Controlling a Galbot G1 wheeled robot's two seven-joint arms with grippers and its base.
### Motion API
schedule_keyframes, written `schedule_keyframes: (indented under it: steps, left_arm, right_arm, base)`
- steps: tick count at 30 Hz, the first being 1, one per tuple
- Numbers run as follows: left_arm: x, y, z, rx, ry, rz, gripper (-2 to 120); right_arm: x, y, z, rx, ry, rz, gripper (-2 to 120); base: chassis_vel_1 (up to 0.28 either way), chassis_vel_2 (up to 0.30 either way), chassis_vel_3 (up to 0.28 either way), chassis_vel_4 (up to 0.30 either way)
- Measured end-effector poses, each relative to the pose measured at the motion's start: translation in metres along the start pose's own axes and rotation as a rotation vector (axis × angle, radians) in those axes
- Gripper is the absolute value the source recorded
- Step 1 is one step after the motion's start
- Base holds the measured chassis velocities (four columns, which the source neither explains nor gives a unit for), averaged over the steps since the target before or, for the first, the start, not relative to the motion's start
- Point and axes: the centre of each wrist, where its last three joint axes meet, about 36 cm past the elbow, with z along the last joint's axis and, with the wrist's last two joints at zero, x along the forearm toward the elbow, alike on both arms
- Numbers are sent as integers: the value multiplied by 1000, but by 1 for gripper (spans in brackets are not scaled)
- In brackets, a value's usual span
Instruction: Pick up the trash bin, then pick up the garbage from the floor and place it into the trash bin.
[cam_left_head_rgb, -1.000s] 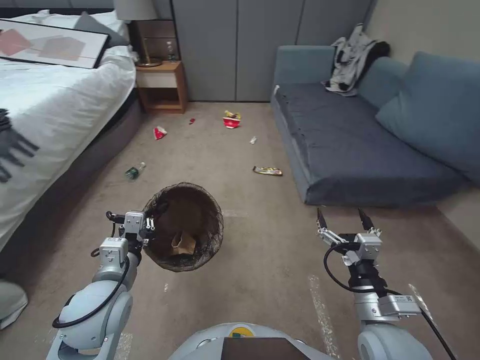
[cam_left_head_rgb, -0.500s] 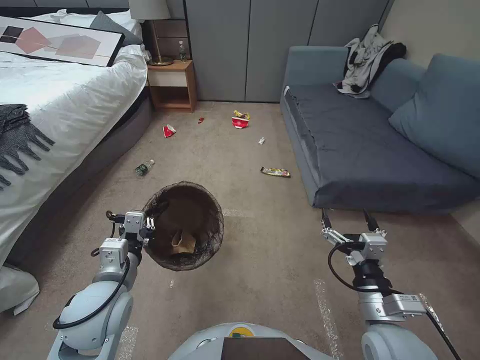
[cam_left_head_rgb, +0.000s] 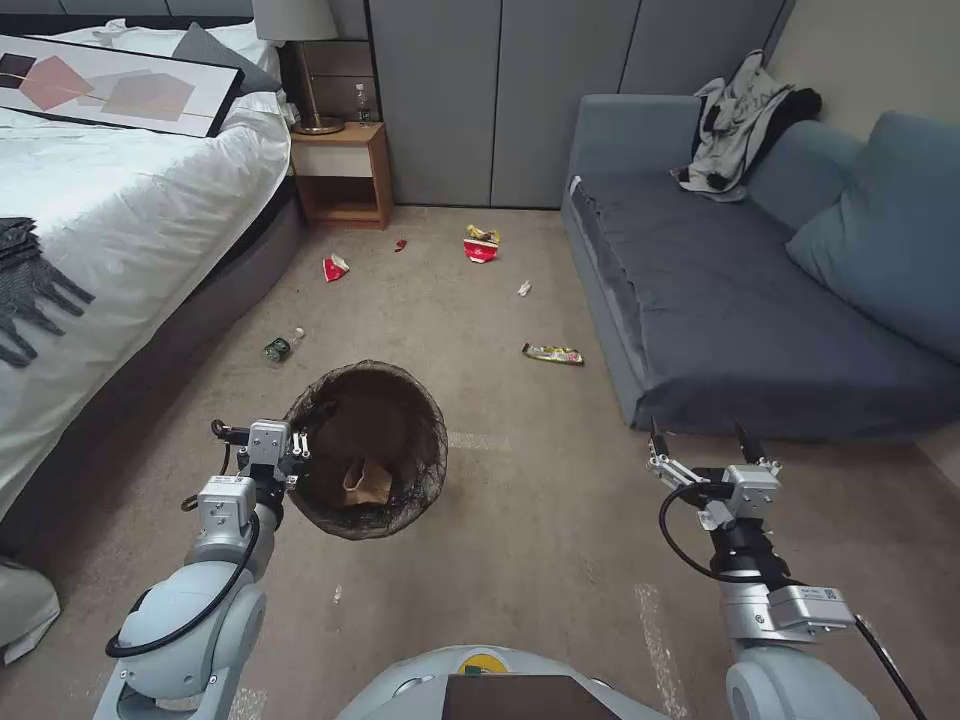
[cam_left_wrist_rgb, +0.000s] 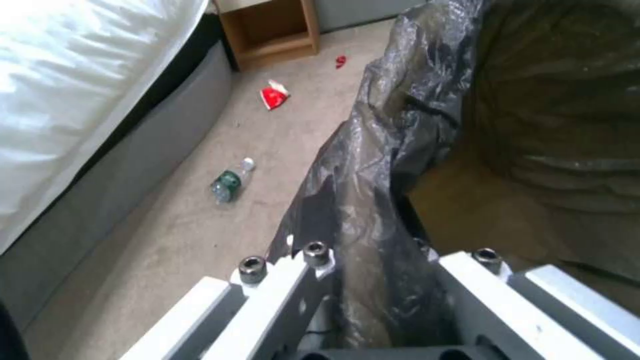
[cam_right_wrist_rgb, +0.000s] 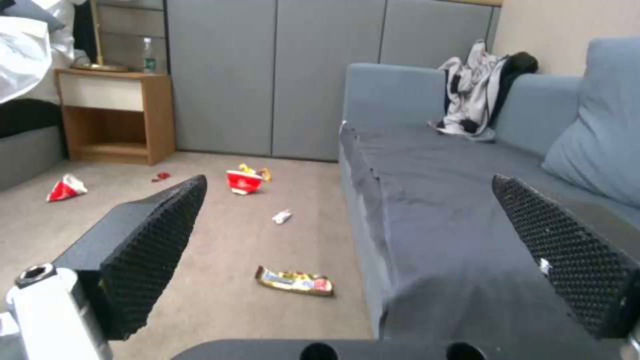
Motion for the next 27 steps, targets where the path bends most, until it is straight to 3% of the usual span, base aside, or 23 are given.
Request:
schedule_keyframes:
  steps: [27]
  left_arm:
    - [4, -1, -1, 2, -4, 3, 3]
  right_arm:
    - [3, -2, -3, 11, -6, 6, 100]
  base:
    - [-142, 139, 144, -143]
